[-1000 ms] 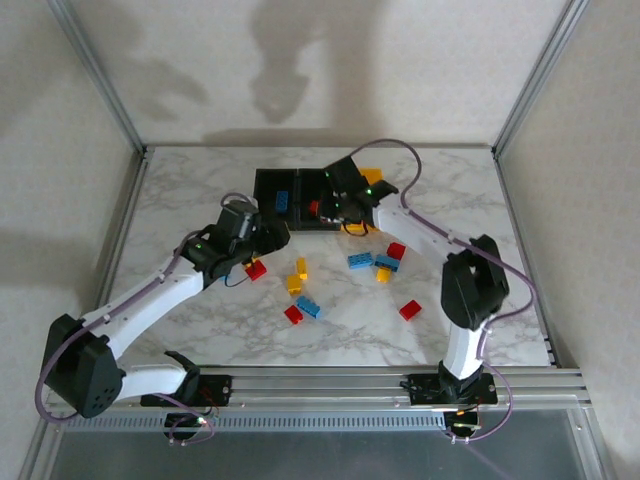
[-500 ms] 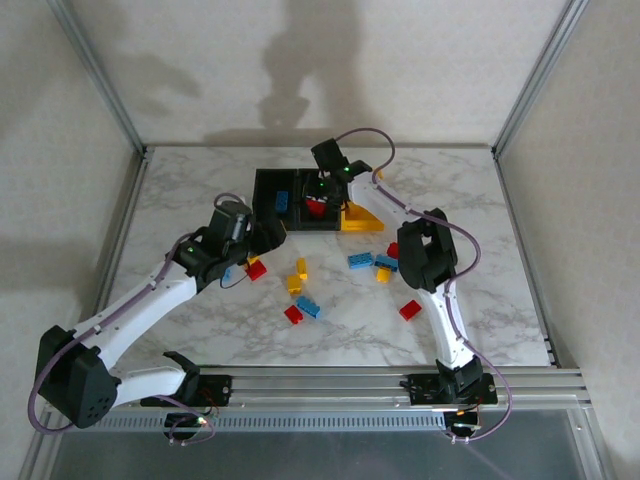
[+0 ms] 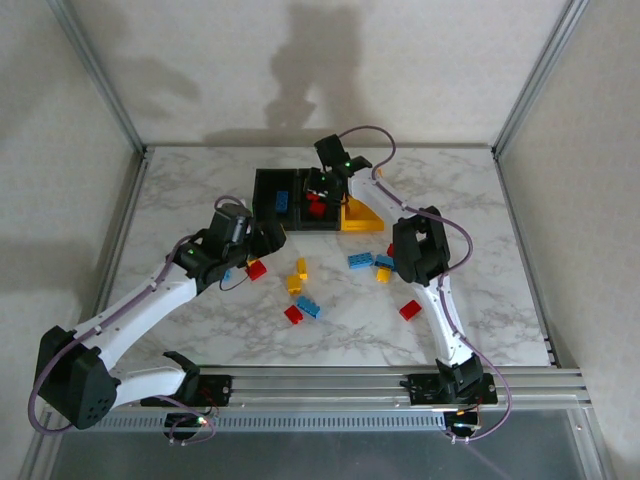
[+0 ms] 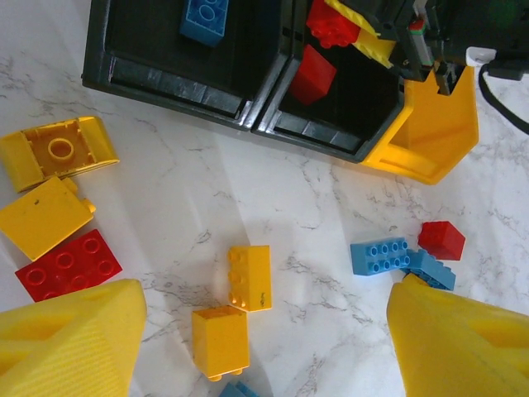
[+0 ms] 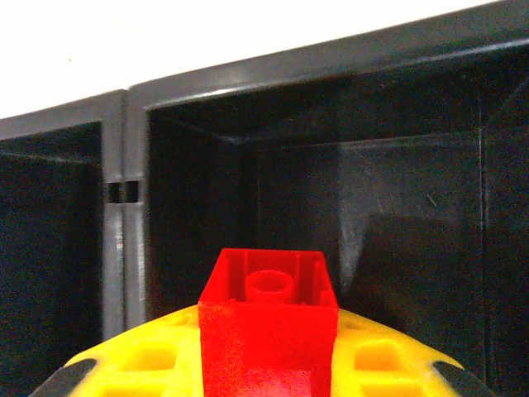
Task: Sort the legos into containers by color
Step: Place the lego in the container, then pick up the lego from the center of the table.
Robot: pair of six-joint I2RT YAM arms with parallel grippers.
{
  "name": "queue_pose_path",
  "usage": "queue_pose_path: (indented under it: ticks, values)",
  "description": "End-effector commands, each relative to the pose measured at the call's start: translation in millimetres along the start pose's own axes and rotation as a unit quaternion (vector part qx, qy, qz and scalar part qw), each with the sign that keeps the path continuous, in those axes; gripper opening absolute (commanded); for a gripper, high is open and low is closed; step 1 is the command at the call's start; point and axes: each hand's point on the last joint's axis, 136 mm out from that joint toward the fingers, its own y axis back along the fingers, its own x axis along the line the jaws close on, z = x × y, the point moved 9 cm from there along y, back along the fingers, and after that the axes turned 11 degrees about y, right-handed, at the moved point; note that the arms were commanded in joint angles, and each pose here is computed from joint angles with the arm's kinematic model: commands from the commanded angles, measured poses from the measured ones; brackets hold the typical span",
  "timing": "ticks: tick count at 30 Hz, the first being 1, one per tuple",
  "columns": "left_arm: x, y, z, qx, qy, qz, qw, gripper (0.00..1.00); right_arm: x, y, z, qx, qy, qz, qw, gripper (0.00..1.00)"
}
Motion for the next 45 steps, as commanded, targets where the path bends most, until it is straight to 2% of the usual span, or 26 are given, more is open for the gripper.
queue_pose_path:
  ticks: [1,4,8,17,22,35,45]
  values:
    - [3.4,4.3,1.5,-0.003,0.007,0.000,1.000,0.76,0.0,-3.7,1.6,0.005,-0.010,0.006,1.000,0.31]
    - [4.3,3.8,1.0,-0.003,0.008,0.001,1.000,0.76,1.0,1.4,3.4,-0.001,-0.009,0.005,1.000,0.38]
    - [4.2,3.2,0.6,-0.001,0.009,0.000,1.000,0.76,4.2,14.5,8.1,-0.015,-0.004,0.007,1.000,0.43]
    - [2.6,1.0,0.7,-0.001,0.013,-0.005,1.000,0.76,14.8,61.8,18.9,-0.054,0.015,0.010,0.998,0.44]
    - [1.2,-1.5,-0.7,0.005,0.013,-0.009,1.000,0.77,16.5,98.7,10.1,-0.072,0.027,0.016,0.997,0.44]
    - [-13.0,-18.5,-12.9,0.037,-0.008,-0.025,0.999,0.76,-18.4,173.6,-70.3,-0.074,0.021,-0.002,0.997,0.47]
    - [-29.0,-41.3,-31.2,0.075,-0.044,-0.010,0.996,0.70,-61.4,203.0,-149.7,-0.040,-0.014,-0.052,0.998,0.48]
